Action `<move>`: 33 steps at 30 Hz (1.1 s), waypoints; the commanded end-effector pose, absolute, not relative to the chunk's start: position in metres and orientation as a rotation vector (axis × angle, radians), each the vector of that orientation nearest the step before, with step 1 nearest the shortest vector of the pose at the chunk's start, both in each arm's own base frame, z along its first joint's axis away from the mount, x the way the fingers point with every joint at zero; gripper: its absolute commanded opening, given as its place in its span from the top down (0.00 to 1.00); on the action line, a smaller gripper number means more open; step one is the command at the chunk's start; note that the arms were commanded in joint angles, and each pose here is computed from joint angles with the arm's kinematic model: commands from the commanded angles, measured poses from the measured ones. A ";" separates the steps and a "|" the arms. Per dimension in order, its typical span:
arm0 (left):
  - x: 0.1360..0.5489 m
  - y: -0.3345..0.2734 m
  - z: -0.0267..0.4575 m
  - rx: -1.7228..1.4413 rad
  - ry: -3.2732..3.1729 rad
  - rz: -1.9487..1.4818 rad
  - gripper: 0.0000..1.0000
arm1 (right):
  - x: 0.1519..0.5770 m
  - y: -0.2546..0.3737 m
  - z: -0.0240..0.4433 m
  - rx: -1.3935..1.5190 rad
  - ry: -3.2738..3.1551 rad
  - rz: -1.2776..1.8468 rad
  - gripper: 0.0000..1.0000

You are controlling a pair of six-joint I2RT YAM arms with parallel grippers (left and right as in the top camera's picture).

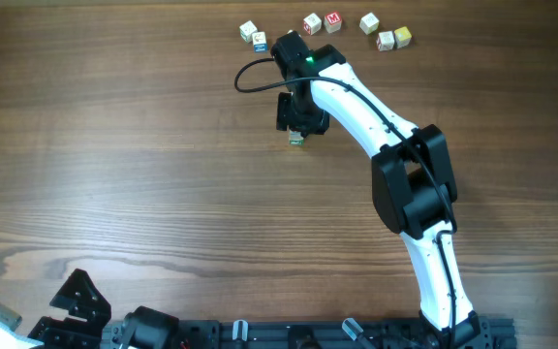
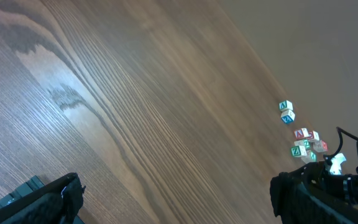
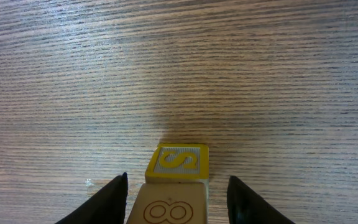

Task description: Form a tower

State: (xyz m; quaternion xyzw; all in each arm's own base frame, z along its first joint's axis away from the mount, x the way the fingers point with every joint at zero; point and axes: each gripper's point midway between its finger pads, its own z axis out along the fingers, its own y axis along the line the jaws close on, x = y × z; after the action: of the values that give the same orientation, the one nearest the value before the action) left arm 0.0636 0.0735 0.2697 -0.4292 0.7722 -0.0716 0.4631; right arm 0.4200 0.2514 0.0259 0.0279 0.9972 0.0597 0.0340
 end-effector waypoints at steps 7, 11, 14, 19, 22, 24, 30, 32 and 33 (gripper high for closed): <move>0.063 0.076 0.270 -1.072 1.878 -0.168 0.00 | 0.423 0.249 0.019 0.111 3.067 0.171 0.54; 0.063 0.076 0.270 -1.072 1.878 -0.168 0.00 | 0.423 0.249 0.019 0.134 3.065 0.173 0.57; 0.063 0.076 0.270 -1.072 1.878 -0.168 0.00 | 0.424 0.248 0.019 0.134 3.062 0.163 0.63; 0.063 0.076 0.270 -1.072 1.878 -0.168 0.00 | 0.424 0.249 0.019 0.134 3.060 0.165 0.64; 0.063 0.076 0.270 -1.072 1.878 -0.168 0.00 | 0.425 0.249 0.019 0.135 3.058 0.166 0.62; 0.063 0.076 0.270 -1.072 1.878 -0.168 0.00 | 0.425 0.249 0.019 0.134 3.056 0.168 0.56; 0.063 0.076 0.270 -1.072 1.878 -0.168 0.00 | 0.427 0.250 0.020 0.130 3.050 0.174 0.46; 0.063 0.076 0.270 -1.072 1.878 -0.168 0.00 | 0.427 0.250 0.020 0.132 3.050 0.174 0.44; 0.063 0.076 0.270 -1.072 1.878 -0.168 0.00 | 0.427 0.250 0.020 0.132 3.050 0.174 0.44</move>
State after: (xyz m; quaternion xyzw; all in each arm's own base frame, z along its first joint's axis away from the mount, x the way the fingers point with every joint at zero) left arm 0.0636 0.0735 0.2697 -0.4292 0.7722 -0.0716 0.4631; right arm 0.4249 0.2541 0.0266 0.0351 0.9963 0.0658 0.0433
